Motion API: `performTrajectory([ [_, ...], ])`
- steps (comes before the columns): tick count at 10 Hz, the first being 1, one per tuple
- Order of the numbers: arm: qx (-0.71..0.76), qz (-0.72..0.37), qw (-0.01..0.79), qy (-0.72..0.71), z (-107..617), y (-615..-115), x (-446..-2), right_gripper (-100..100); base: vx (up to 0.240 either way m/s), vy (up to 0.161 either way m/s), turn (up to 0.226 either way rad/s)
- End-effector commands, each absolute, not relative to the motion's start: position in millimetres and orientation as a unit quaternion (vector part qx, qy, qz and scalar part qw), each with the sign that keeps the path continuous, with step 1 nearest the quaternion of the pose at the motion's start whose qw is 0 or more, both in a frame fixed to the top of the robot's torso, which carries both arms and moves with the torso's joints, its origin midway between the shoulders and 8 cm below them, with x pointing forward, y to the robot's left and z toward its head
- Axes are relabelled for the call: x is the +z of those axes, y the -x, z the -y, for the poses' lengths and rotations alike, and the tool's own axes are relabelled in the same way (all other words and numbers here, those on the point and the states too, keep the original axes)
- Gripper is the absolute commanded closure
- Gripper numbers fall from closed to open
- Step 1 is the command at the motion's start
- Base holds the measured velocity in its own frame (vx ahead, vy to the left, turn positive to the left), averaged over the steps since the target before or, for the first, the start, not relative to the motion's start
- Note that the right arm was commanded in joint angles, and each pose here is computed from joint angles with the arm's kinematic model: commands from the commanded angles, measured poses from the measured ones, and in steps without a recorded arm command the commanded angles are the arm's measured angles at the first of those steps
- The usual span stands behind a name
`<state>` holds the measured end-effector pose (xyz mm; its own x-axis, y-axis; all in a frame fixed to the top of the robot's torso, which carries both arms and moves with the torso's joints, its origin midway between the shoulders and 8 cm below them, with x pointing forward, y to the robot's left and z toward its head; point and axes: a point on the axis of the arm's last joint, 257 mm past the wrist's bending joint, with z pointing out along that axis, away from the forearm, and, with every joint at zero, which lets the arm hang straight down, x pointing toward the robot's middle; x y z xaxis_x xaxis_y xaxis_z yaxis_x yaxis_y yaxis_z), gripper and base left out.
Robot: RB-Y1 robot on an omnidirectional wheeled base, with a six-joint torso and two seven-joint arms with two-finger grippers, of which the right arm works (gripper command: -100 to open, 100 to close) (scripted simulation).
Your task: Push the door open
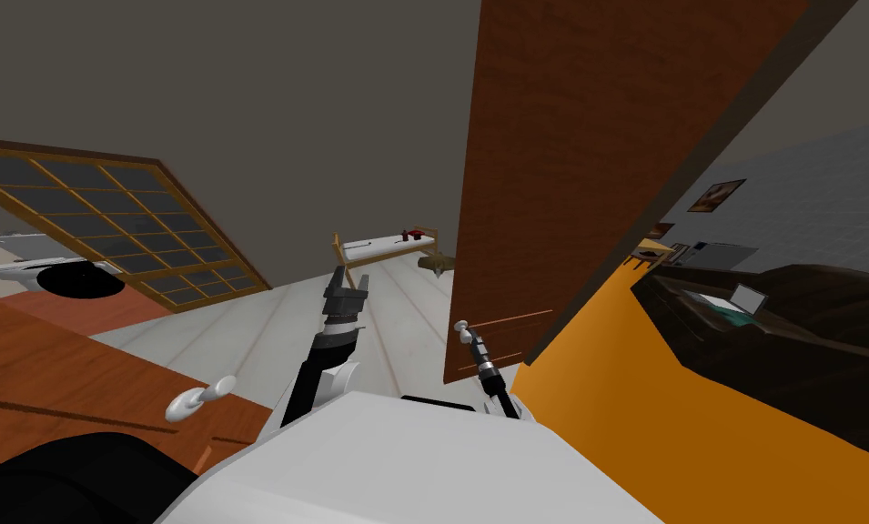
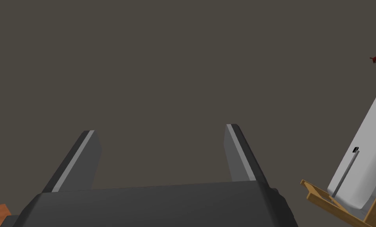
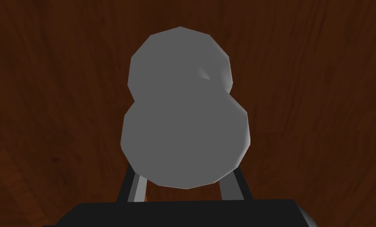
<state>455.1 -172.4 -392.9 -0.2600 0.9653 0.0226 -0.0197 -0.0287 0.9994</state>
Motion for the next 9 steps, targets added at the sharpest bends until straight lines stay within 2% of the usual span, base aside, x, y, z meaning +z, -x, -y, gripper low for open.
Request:
performTrajectory([
  [1, 0.586, -0.537, 0.422, -0.437, 169.7, -458.6, -387.0, 100, 0.04, 0.016, -0.019],
  [9, 0.633, -0.471, 0.345, -0.509, 160.1, -464.4, -387.3, 100, 0.043, 0.024, -0.04],
])
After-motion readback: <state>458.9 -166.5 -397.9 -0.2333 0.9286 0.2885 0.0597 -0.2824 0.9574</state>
